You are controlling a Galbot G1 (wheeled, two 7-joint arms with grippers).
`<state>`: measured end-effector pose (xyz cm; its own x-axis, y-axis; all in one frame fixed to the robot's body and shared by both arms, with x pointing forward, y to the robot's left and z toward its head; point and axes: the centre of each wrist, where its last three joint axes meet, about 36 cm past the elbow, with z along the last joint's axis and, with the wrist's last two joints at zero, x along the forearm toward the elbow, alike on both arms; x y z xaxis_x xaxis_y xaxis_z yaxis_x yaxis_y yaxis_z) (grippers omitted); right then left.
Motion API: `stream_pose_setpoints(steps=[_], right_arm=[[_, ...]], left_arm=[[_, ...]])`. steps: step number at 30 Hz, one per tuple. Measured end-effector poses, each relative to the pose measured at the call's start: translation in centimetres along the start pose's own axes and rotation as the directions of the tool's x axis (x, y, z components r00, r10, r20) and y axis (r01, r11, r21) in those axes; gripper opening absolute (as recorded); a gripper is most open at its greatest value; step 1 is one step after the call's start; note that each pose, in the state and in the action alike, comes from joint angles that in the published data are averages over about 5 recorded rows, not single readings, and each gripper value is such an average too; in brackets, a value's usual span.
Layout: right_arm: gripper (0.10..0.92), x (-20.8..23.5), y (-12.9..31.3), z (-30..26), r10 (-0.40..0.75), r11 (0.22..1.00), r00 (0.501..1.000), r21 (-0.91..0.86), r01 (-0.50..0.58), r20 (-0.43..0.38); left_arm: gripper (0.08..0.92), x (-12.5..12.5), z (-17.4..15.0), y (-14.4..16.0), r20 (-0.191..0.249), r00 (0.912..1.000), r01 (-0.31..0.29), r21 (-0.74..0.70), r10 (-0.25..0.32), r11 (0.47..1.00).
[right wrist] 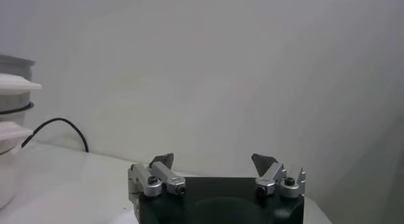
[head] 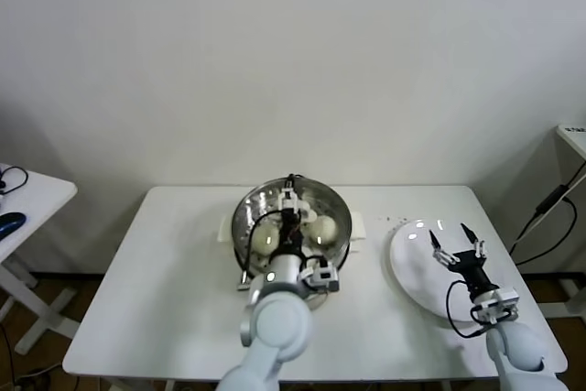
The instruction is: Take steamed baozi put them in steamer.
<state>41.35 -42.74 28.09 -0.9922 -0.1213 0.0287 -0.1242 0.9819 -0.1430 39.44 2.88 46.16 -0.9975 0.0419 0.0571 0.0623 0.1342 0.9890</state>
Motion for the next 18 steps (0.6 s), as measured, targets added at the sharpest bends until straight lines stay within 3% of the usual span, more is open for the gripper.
stream_pose_setpoints(steps=[18], right_arm=[[0.823,-0.4,-0.3,0.2,0.005,1.000,1.000,0.000,-0.005,0.004]], left_arm=[[0.823,0.9,1.4,-0.5,0.002,0.9996,-0.027,0.002,0.027,1.000]])
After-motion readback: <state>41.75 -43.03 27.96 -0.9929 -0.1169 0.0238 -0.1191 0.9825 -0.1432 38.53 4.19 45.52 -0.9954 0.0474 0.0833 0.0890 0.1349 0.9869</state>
